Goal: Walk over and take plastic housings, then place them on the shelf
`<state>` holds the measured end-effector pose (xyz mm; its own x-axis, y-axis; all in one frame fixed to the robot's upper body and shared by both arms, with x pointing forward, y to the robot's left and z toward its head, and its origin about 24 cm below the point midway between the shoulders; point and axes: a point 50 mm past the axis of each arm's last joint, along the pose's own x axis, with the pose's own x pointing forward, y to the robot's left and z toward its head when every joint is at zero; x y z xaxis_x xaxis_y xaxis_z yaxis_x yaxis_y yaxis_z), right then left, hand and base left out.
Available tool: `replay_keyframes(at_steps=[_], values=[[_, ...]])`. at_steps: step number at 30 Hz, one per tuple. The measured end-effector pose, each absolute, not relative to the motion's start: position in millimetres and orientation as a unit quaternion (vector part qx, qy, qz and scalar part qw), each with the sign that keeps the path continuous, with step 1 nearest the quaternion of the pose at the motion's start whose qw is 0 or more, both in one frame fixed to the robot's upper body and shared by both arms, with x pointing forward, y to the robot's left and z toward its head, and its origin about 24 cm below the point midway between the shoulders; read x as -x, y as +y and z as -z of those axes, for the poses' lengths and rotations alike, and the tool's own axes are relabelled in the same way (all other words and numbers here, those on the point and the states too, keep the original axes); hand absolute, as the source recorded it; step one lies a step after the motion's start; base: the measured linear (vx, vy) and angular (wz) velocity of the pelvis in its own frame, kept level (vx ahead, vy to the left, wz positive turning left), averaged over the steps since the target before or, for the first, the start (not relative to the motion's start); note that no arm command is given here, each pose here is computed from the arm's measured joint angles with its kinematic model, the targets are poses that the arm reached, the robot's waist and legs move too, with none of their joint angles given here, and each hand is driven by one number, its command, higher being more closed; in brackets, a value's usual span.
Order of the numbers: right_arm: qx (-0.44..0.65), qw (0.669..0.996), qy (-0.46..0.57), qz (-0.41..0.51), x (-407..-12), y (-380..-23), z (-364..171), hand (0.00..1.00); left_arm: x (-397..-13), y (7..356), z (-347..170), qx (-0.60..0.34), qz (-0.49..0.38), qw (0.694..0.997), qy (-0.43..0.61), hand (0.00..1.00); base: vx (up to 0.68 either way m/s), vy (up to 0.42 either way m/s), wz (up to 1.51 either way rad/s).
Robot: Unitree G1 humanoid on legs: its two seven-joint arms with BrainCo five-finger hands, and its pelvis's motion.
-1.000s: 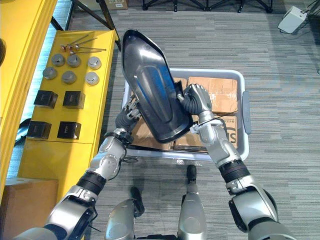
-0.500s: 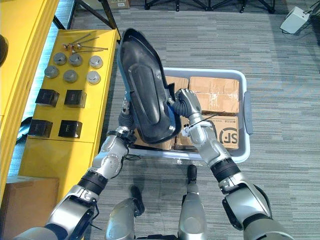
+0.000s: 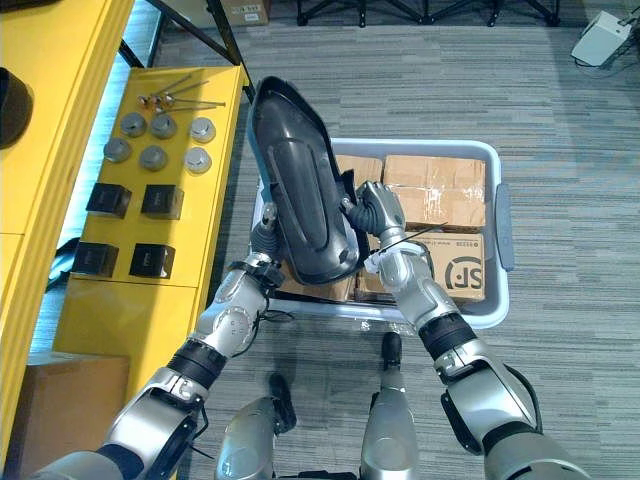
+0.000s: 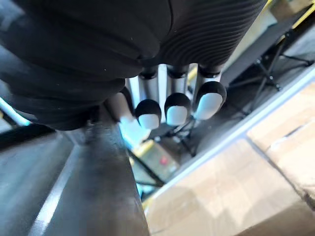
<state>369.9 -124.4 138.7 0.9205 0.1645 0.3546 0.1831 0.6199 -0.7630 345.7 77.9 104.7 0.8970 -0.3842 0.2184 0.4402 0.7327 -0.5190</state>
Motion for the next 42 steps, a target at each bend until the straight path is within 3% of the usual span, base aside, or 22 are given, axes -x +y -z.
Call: replay_keyframes(at_steps=[19, 32, 33, 42], values=[[0.437, 0.869, -0.223, 0.058, -379.3, -148.6, -172.2, 1.0, -343.1, 68.3, -97.4, 0.239, 0.24, 0.941, -0.017, 0.0, -0.01, 0.001, 0.0], [0.383, 0.886, -0.26, 0.0, -368.8, -112.4, -173.8, 1.0, -343.5, 63.3, -92.8, 0.208, 0.18, 0.961, 0.0, 0.0, -0.03, -0.002, -0.01], [0.382, 0.887, -0.259, -0.001, -368.2, -111.8, -173.0, 1.0, -343.7, 63.8, -92.4, 0.207, 0.173, 0.963, 0.003, 1.0, 0.0, 0.0, 0.0], [0.367, 0.899, -0.238, -0.021, -356.7, -106.8, -149.9, 1.0, -346.7, 74.1, -91.5, 0.193, 0.071, 0.979, 0.013, 1.0, 0.0, 0.0, 0.0]])
